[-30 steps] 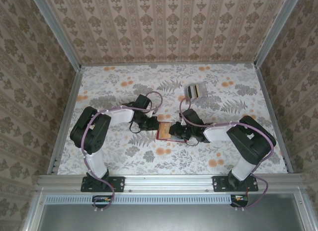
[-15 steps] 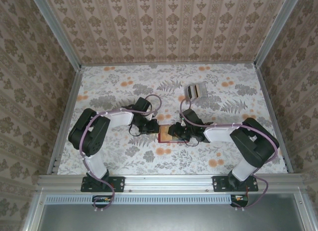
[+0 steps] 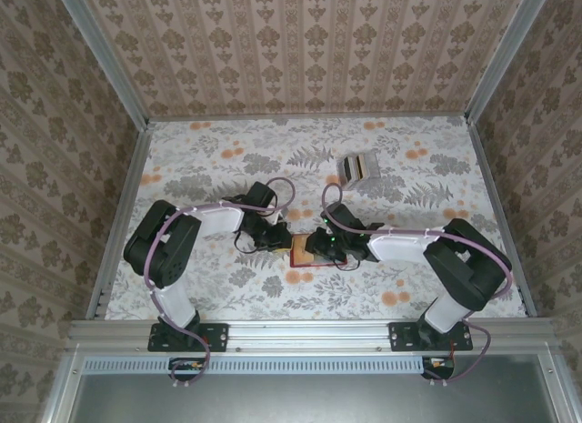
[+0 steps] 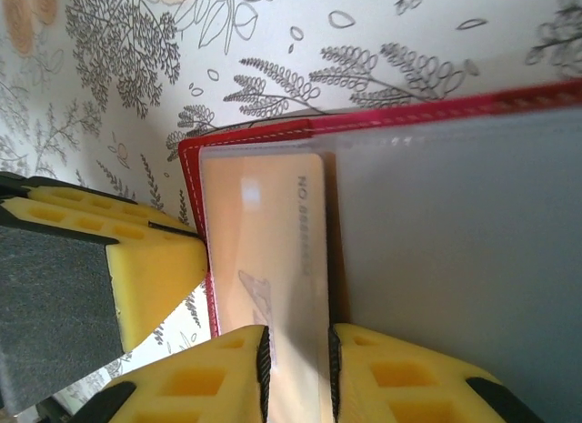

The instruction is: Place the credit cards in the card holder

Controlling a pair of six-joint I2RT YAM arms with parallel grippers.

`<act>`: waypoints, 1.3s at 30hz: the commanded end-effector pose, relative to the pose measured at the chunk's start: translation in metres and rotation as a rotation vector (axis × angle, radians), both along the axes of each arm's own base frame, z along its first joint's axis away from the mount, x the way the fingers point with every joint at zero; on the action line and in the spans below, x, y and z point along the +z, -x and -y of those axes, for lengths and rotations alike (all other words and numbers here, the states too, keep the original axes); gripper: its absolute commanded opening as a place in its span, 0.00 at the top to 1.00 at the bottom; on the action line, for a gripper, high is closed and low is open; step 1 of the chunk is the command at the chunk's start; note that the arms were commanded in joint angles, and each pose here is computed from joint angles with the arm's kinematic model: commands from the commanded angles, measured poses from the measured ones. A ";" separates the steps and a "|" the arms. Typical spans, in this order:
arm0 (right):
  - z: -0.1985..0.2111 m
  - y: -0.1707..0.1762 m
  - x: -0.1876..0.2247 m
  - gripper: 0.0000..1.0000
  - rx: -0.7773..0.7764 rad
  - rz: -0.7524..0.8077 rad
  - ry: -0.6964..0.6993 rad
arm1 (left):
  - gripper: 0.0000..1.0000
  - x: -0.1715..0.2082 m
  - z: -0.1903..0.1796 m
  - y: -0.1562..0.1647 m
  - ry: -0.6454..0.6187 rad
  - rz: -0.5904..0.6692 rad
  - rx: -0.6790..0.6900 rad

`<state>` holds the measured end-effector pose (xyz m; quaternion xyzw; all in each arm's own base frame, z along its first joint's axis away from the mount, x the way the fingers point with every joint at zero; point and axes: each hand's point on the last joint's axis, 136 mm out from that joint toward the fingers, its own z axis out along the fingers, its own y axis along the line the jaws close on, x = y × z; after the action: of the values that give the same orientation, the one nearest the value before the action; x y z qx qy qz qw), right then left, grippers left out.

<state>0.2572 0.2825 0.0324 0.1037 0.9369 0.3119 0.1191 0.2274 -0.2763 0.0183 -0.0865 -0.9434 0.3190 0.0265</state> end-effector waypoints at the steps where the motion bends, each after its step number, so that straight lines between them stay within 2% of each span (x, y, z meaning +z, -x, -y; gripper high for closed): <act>1: -0.015 -0.006 0.007 0.74 0.023 0.022 0.015 | 0.87 -0.009 -0.007 0.026 -0.032 -0.115 0.001; 12: 0.017 0.008 0.021 0.68 0.043 0.027 0.163 | 0.87 -0.007 -0.020 0.015 -0.027 -0.136 0.083; 22: 0.059 0.023 0.023 0.63 -0.067 0.019 0.252 | 0.86 0.007 -0.028 0.012 0.011 -0.143 0.066; 26: 0.068 0.029 0.016 0.49 -0.083 -0.004 0.279 | 0.83 0.011 -0.034 0.010 0.025 -0.144 0.067; 31: 0.062 0.031 0.009 0.53 -0.047 -0.026 0.276 | 0.83 0.010 -0.032 0.009 0.036 -0.147 0.053; 39: 0.068 0.033 -0.004 0.47 -0.054 -0.047 0.313 | 0.83 0.011 -0.031 0.007 0.045 -0.151 0.039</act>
<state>0.2312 0.2247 0.0430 0.1135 0.9667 0.1855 0.1345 0.2210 -0.2438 0.0229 -0.0321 -0.9372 0.3368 0.0845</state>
